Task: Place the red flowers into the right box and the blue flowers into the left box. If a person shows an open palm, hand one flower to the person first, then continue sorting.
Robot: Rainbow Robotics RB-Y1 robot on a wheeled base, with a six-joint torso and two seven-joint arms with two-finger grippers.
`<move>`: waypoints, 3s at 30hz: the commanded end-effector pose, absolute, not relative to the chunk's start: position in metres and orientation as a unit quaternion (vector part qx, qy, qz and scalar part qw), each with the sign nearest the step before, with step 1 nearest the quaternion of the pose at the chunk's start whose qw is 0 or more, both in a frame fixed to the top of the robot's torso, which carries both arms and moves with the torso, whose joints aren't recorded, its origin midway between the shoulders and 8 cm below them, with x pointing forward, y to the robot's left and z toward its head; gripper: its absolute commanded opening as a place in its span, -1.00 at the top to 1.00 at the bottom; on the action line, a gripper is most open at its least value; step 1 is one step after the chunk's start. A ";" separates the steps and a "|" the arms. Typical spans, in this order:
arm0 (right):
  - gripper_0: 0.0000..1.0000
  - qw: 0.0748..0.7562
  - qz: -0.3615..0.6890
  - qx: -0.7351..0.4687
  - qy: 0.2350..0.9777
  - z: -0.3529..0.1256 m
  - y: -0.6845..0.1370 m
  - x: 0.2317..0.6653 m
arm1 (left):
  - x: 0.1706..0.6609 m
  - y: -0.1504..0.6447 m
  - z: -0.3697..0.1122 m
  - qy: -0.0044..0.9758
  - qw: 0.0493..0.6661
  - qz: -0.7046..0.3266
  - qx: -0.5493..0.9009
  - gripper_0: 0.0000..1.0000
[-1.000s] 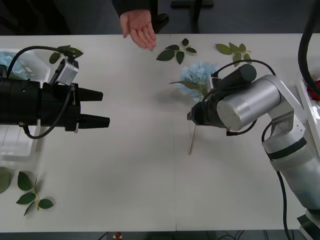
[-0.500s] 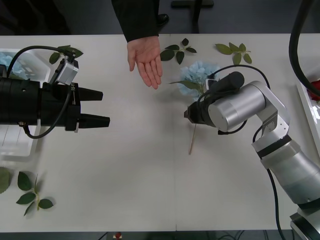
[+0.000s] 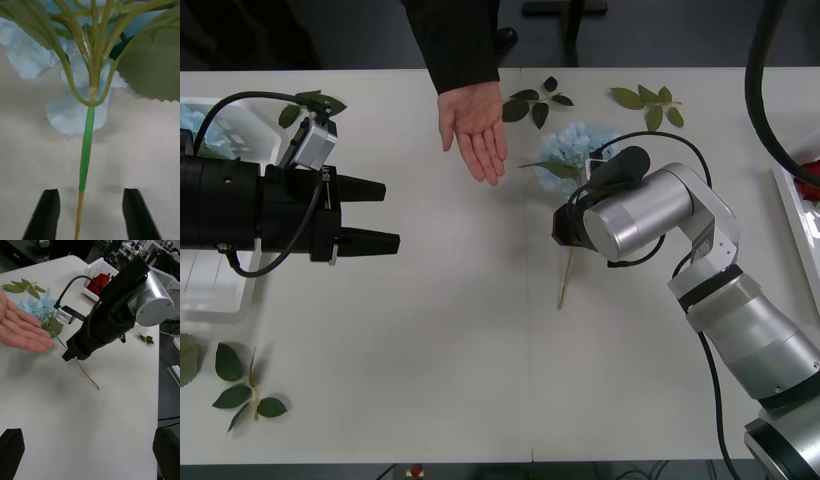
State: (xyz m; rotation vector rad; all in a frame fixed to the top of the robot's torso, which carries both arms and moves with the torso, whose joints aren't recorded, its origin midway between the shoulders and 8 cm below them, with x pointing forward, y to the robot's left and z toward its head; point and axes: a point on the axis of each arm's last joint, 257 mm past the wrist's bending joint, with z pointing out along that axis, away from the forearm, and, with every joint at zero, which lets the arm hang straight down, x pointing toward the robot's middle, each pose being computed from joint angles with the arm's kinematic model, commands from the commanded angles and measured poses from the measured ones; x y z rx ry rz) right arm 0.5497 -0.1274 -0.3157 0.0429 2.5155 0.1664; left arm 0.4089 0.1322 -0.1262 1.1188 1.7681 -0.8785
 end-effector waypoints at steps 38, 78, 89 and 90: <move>1.00 0.775 0.151 -0.191 0.583 0.028 -0.072 0.556 | 0.411 0.127 -0.111 0.683 0.445 -0.331 0.476 -1.00; -1.00 0.813 0.150 -0.212 0.521 0.078 -0.054 0.544 | 0.412 0.127 -0.111 0.683 0.445 -0.331 0.475 -1.00; -1.00 0.798 0.100 -0.246 0.541 0.053 -0.093 0.521 | 0.412 0.127 -0.111 0.683 0.445 -0.330 0.476 -1.00; -1.00 0.793 0.083 -0.250 0.550 0.049 -0.103 0.520 | 0.412 0.127 -0.111 0.683 0.445 -0.330 0.476 -1.00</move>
